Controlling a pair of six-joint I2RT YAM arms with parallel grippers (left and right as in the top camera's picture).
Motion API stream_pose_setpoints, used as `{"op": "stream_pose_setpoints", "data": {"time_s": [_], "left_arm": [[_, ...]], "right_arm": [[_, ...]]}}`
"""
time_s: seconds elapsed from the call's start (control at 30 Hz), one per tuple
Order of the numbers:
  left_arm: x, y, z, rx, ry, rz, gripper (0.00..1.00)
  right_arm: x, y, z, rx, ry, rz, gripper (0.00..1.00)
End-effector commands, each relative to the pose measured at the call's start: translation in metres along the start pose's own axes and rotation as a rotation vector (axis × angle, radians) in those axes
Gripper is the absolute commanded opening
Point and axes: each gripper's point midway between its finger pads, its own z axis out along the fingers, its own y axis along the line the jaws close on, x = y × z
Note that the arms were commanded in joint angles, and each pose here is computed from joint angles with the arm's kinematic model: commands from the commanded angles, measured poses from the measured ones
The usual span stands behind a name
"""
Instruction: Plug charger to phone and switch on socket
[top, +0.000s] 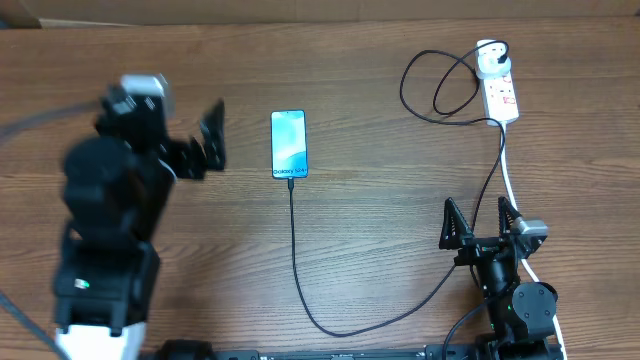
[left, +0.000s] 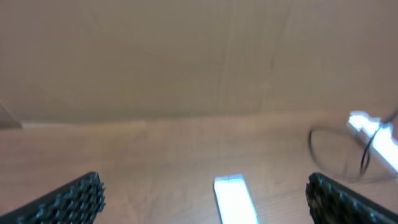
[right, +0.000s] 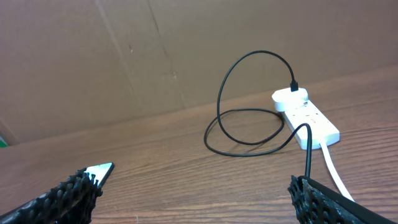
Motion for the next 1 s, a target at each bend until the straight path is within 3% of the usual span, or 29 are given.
{"op": "stream_pose_setpoints", "data": {"time_s": [0.0, 0.47, 0.97], "left_arm": [[0.037, -0.009, -0.009, 0.058, -0.033, 0.1, 1.0], [0.167, -0.009, -0.024, 0.062, -0.146, 0.288, 1.0], [0.212, 0.009, -0.024, -0.018, -0.216, 0.349, 1.0]], "right_arm": [[0.003, 0.002, 0.0, -0.013, 0.001, 0.003, 1.0], [0.003, 0.002, 0.0, -0.013, 0.001, 0.002, 1.0], [0.003, 0.002, 0.0, -0.013, 0.001, 0.003, 1.0]]}}
